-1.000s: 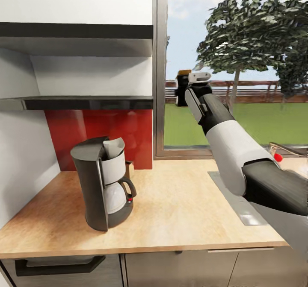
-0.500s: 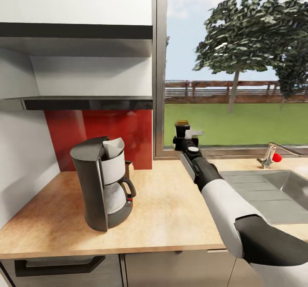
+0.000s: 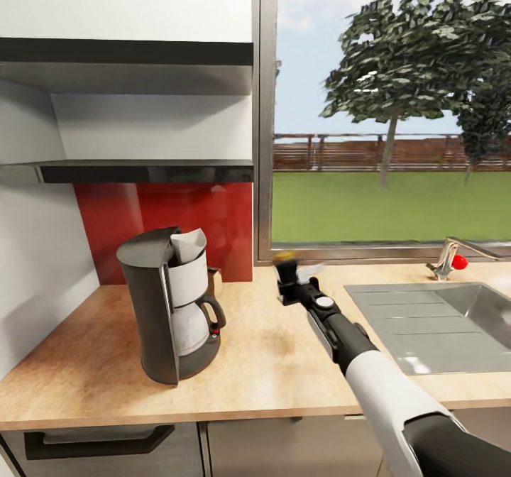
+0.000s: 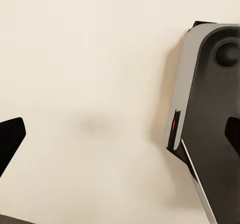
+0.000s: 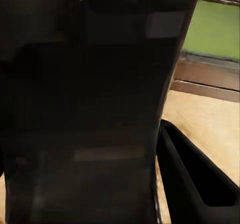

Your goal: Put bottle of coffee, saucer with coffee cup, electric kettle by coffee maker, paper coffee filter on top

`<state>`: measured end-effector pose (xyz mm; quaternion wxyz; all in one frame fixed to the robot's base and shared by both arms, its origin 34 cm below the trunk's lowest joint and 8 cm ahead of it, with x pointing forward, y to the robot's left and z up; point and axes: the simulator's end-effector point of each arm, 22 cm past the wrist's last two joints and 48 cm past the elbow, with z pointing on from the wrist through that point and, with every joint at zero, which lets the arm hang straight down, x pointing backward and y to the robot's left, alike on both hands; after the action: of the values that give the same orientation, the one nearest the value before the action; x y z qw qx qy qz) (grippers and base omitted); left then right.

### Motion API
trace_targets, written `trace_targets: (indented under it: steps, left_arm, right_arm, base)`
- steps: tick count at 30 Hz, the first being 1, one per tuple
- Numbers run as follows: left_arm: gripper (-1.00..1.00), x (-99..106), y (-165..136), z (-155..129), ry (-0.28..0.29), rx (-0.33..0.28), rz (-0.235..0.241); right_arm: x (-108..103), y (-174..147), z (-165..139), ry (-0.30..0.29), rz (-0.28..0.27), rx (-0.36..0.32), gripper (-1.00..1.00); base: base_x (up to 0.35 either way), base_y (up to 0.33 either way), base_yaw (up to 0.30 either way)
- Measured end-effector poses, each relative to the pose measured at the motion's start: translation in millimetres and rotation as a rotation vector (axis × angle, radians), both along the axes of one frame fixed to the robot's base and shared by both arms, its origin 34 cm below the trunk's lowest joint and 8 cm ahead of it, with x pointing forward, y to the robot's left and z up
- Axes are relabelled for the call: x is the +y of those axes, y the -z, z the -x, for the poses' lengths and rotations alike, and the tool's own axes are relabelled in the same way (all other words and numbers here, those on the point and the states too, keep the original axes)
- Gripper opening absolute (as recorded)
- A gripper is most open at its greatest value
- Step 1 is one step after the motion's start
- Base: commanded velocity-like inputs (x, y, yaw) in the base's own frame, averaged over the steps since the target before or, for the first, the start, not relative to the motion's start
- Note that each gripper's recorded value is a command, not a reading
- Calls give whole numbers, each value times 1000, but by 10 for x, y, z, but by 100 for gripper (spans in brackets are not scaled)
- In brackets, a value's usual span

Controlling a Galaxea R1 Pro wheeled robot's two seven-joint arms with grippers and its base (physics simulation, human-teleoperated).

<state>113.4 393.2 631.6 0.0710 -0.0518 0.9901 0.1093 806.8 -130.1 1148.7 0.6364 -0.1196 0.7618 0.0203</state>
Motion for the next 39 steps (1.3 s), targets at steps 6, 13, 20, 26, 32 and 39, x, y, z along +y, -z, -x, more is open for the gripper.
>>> trace_targets:
  steps: [6,13,20,26,32,39]
  left_arm:
    - [100,1,-1,-16,4,-3,0]
    - [100,-9,0,-25,4,-6,1]
    - [100,3,-1,-18,-2,-4,-1]
    - [100,10,1,35,-13,10,-2]
    - [100,13,1,91,-12,23,-3]
    - [100,17,-1,111,-14,28,-3]
  right_arm:
    - [260,56,86,-150,-15,-9,-100]
    - [375,164,149,-211,-22,11,-100]
    - [611,284,294,-331,-43,53,-100]
    - [607,299,293,-331,-47,56,-100]
    - [598,340,280,-328,-49,61,-100]
    - [485,376,255,-314,-40,64,-100]
  base:
    - [0,0,0]
    - [0,0,0]
    - [0,0,0]
    - [0,0,67]
    - [0,0,175]
    - [120,0,85]
